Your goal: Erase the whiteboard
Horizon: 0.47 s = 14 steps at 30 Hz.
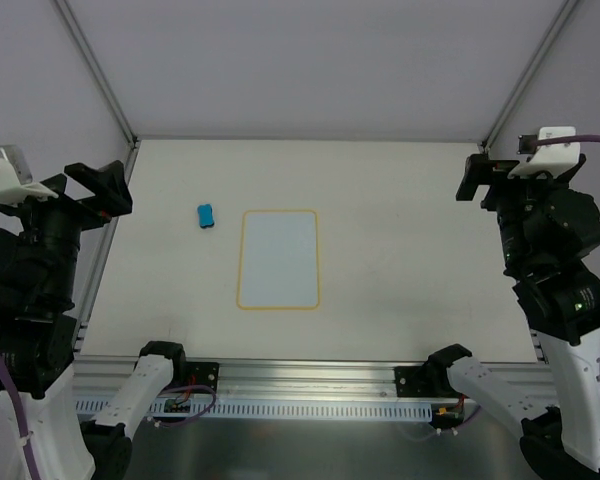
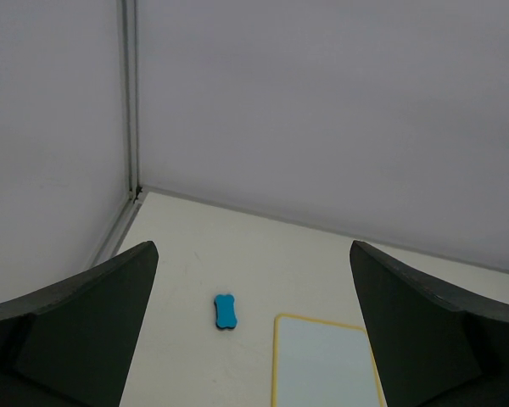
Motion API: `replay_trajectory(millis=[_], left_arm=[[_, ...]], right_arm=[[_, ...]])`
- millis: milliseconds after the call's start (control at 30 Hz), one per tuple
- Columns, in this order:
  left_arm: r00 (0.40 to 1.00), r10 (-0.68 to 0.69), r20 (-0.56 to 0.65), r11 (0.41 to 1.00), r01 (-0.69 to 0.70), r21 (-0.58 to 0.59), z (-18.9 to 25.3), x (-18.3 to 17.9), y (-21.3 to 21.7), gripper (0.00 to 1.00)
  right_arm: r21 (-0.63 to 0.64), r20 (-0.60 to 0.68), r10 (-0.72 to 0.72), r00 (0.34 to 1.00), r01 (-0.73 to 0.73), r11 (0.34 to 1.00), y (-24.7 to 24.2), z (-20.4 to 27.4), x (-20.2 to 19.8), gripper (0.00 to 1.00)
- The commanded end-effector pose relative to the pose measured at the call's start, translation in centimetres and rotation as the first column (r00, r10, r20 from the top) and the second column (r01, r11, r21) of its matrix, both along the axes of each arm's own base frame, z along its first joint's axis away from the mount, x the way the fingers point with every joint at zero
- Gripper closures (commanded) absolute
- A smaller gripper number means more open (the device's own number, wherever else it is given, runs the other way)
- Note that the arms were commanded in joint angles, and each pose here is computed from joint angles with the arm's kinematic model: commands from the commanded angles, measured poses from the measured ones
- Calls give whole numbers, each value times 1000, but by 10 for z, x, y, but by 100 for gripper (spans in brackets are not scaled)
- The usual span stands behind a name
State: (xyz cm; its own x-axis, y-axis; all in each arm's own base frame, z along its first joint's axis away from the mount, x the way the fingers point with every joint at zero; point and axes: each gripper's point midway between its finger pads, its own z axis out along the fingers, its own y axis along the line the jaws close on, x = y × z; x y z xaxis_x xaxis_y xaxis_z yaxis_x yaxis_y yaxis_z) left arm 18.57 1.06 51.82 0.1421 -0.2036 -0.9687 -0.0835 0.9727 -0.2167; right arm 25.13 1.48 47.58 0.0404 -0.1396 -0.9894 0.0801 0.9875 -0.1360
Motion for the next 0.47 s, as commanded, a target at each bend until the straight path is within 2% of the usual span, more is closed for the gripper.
replay_trajectory(millis=[0, 433], left_arm=[[997, 40, 67, 999, -41, 7, 20, -20, 9, 1], [995, 58, 86, 998, -58, 5, 22, -30, 13, 1]], right_arm=[[7, 84, -19, 996, 19, 1000, -11, 28, -16, 1], [32, 146, -1, 989, -4, 999, -15, 40, -33, 1]])
